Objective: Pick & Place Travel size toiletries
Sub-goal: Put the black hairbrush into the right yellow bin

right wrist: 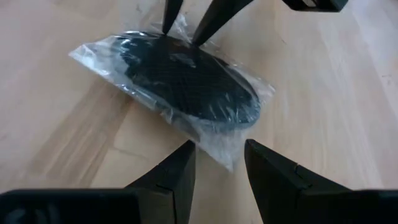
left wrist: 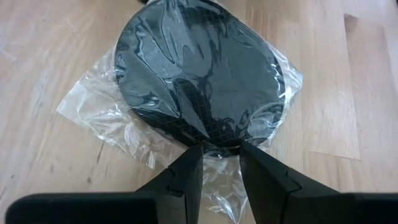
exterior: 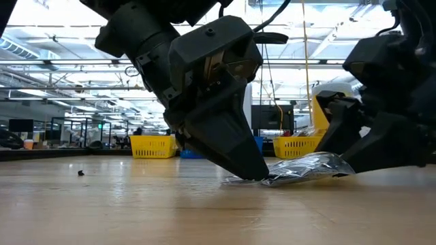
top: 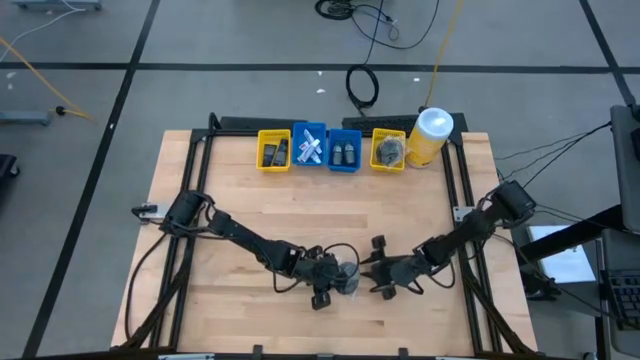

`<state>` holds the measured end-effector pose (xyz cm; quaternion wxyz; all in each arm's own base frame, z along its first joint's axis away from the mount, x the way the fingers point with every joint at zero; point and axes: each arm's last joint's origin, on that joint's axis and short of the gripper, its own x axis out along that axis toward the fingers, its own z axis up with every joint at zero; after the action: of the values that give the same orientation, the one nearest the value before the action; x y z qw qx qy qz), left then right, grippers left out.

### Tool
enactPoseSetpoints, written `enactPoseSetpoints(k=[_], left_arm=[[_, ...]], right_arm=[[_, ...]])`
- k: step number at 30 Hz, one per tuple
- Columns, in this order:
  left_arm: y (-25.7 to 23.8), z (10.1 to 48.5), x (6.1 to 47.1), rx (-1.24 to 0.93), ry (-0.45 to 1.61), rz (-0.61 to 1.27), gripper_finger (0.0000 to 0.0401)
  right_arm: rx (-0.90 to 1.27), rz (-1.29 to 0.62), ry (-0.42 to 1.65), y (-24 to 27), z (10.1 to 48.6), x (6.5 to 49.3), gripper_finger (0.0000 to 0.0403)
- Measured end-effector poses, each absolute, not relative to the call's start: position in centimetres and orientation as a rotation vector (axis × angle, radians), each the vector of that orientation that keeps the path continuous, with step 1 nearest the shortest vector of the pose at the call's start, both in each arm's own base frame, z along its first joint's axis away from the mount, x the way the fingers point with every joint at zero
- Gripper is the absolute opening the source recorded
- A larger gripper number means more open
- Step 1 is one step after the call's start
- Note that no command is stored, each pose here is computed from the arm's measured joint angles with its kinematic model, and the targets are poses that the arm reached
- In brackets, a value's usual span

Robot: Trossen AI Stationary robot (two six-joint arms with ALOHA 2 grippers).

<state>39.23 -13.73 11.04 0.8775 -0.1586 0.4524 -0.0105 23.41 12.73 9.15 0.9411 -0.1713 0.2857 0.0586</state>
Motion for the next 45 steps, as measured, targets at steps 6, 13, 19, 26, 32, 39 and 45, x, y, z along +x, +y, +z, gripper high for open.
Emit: enactPoseSetpoints(k=[6, 13, 19, 26, 32, 39, 45], left_arm=[[-13.7, 11.0, 39.2, -0.332, 0.945, -0.026, 0.0113], [-13.7, 11.0, 39.2, -0.336, 0.95, -0.036, 0.0113], [-13.7, 11.1, 39.2, -0.338, 0.95, -0.037, 0.0113], [-13.8, 11.1, 39.2, -0.338, 0.95, -0.038, 0.0113], [-13.8, 11.1, 39.2, -0.341, 0.95, -0.037, 0.0113], [-13.9, 11.1, 39.2, -0.341, 0.951, -0.038, 0.0113], [-13.9, 11.1, 39.2, -0.342, 0.951, -0.039, 0.0113]], right_arm=[[-0.392, 0.087, 0.577, 13.3, 9.0, 24.5, 0.013], [-0.406, 0.093, 0.526, 14.0, 10.1, 24.9, 0.013], [-0.443, 0.073, 0.524, 14.2, 10.2, 24.8, 0.013], [-0.468, 0.035, 0.528, 14.2, 10.1, 24.7, 0.013], [-0.464, 0.05, 0.509, 14.7, 10.2, 24.5, 0.013], [-0.518, 0.069, 0.448, 15.7, 10.7, 24.1, 0.013], [-0.543, 0.049, 0.44, 16.4, 11.1, 24.1, 0.013]])
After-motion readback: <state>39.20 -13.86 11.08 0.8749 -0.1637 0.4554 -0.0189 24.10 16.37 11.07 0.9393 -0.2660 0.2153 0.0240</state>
